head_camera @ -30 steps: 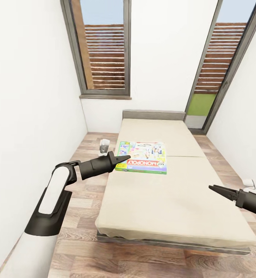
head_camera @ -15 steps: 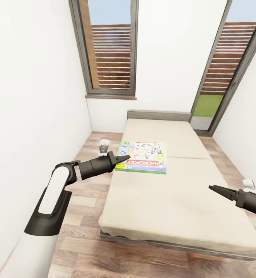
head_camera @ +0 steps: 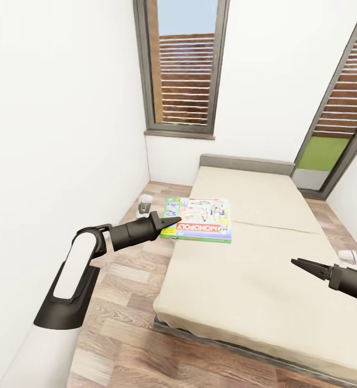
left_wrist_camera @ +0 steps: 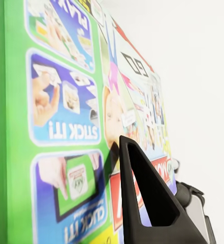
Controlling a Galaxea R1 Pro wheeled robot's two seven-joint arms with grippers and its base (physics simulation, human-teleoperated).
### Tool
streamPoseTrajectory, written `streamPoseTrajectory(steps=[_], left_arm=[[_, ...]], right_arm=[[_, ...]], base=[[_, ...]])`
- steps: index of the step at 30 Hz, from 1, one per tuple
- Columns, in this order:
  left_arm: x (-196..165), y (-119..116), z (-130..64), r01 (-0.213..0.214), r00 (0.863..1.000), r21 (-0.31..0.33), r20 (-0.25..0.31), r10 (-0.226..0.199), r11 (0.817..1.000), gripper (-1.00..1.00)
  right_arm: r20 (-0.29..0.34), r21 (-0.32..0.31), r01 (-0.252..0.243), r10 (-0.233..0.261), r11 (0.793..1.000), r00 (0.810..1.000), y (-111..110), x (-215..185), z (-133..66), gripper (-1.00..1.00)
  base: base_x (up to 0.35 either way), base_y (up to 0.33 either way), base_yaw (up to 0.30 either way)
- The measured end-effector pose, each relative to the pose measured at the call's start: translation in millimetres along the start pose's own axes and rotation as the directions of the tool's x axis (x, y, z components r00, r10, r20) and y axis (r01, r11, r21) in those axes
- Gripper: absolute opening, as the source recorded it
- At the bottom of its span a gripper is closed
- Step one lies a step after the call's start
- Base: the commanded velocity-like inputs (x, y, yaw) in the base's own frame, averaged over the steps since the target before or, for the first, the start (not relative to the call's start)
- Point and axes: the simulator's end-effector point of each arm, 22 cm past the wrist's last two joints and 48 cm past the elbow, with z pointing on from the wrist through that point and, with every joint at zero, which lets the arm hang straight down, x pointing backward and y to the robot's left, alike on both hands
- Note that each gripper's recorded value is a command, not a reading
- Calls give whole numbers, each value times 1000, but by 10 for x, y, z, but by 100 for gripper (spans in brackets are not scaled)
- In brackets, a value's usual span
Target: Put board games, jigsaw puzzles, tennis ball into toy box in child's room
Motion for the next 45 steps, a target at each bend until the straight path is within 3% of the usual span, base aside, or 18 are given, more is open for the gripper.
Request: streamPoseTrajectory(steps=[22, 45], left_arm=[[-19, -21, -25, -10, 1000, -20, 4, 11, 1000, -100], [-52, -212, -69, -39, 999, -9, 14, 40, 999, -100]], right_arm=[[6, -5, 9, -9, 1000, 1000, 48, -31, -31, 100], [28, -22, 34, -33, 999, 999, 181, -129, -112, 100]], base=[[0, 0, 243], [0, 0, 127]])
